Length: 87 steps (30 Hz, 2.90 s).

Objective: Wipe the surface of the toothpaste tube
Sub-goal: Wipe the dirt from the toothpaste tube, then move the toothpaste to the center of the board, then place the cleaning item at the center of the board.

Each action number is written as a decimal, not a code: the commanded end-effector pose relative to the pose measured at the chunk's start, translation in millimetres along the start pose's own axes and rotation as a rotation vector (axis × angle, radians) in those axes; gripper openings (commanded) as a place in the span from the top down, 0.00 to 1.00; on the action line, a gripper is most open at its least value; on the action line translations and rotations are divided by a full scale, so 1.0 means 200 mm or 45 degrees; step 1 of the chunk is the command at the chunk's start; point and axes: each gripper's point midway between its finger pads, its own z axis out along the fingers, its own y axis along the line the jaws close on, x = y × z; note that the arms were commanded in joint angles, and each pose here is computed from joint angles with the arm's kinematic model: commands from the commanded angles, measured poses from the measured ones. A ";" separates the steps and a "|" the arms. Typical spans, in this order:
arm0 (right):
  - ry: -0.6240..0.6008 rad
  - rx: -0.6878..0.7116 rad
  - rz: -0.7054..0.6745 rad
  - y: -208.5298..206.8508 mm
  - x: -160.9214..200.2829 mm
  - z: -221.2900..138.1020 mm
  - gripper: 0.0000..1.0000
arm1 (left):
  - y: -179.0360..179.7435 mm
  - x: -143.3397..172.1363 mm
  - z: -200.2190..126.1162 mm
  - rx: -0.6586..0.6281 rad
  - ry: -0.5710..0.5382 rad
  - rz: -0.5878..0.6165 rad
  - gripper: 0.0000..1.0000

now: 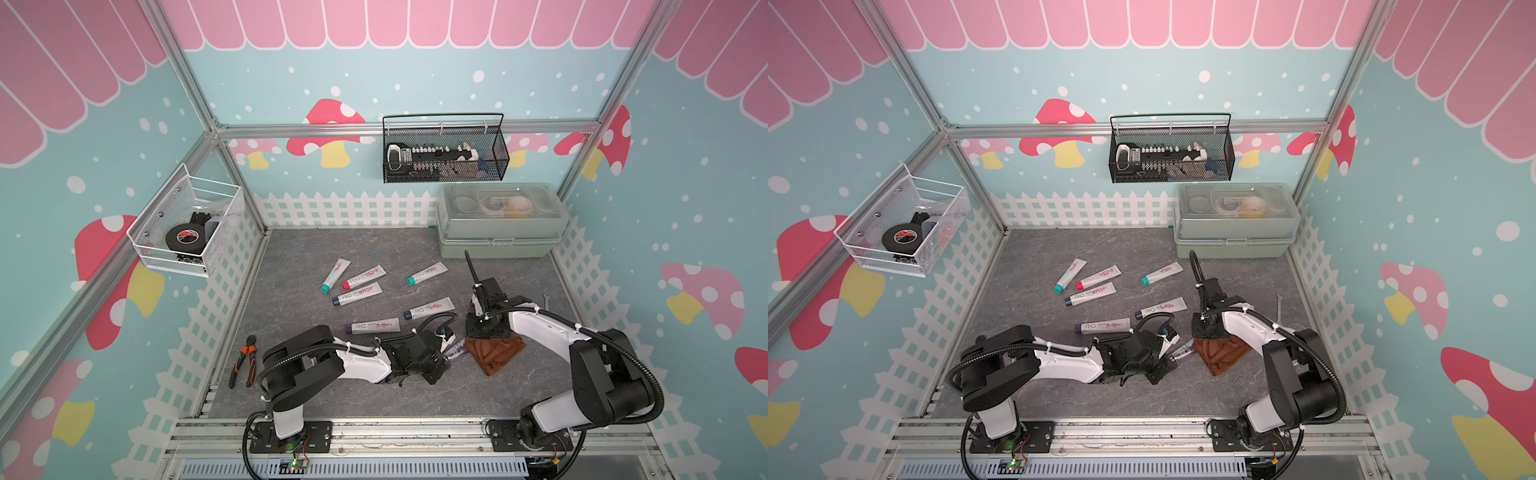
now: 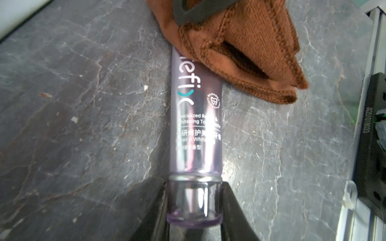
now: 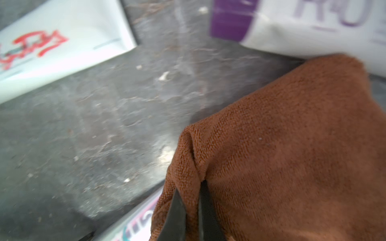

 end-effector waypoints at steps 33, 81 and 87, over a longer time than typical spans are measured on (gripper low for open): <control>0.150 0.180 -0.048 -0.11 0.17 0.10 1.00 | 0.10 0.12 -0.01 -0.086 0.098 -0.033 0.74; -0.049 -0.025 0.223 -0.24 -0.10 -0.11 0.56 | 0.55 -0.58 0.18 -0.191 0.038 -0.124 0.74; -0.085 -0.045 0.217 -0.23 -0.06 -0.19 0.45 | 0.51 -0.69 0.31 -0.097 0.032 -0.112 0.73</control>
